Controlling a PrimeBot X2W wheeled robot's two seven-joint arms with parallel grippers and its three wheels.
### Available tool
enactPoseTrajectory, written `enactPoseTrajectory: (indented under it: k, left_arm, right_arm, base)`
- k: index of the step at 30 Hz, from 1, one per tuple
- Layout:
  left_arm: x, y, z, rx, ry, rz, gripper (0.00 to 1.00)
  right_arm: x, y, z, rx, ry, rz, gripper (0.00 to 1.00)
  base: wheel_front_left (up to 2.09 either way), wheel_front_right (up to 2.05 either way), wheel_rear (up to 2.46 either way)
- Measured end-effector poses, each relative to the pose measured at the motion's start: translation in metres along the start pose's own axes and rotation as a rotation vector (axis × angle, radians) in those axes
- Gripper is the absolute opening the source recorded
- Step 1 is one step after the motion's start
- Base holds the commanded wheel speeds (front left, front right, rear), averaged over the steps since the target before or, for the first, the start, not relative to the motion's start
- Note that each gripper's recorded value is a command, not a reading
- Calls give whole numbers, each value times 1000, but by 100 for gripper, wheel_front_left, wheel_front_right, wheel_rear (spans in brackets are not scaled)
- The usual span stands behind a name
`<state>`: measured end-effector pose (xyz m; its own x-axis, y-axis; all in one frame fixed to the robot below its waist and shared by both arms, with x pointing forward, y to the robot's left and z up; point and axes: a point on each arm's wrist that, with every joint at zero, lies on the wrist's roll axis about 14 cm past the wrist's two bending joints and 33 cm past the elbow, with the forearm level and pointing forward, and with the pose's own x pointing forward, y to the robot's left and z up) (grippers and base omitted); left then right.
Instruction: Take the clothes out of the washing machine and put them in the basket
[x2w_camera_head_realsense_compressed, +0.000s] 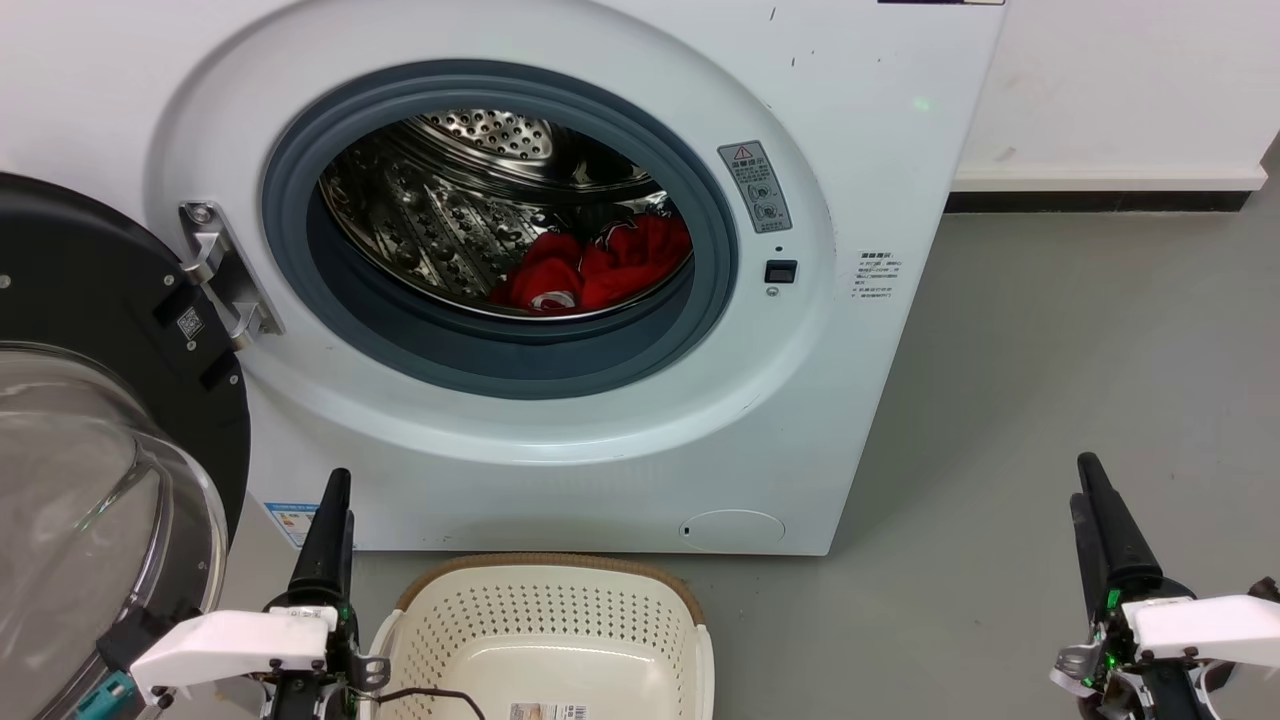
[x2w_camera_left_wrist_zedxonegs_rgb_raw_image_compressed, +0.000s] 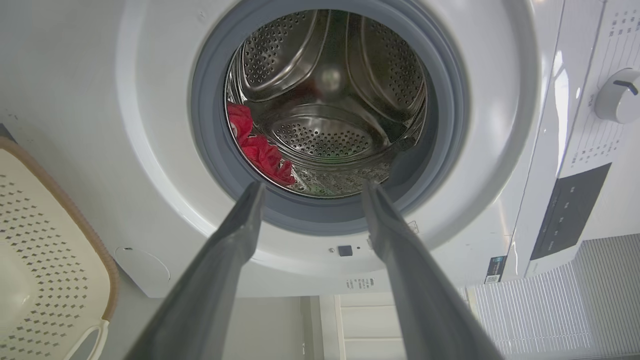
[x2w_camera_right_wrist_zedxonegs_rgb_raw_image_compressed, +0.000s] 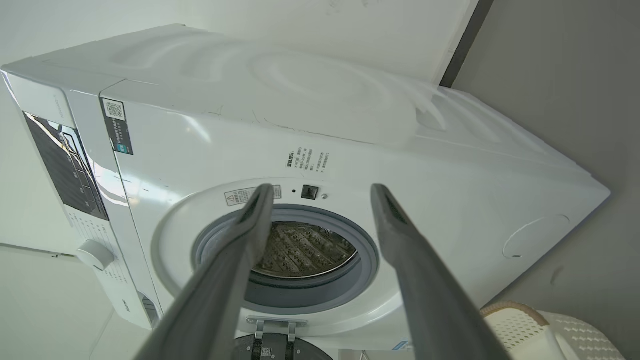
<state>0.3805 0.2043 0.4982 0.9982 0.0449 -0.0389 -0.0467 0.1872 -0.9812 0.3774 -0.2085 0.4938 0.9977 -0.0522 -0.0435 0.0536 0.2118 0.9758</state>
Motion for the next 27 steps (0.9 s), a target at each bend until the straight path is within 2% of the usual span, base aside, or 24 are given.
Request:
enactPoseTrajectory:
  k: [15, 27]
  left_arm:
    - [-2, -7, -5, 296, -10, 14, 100]
    - [-5, -10, -9, 498, -24, 13, 100]
  right_arm:
    - [-4, 20, -6, -388, 0, 67, 100]
    - [-9, 26, -8, -602, -15, 94, 100]
  base:
    - [0, 0, 0]
    - [0, 0, 0]
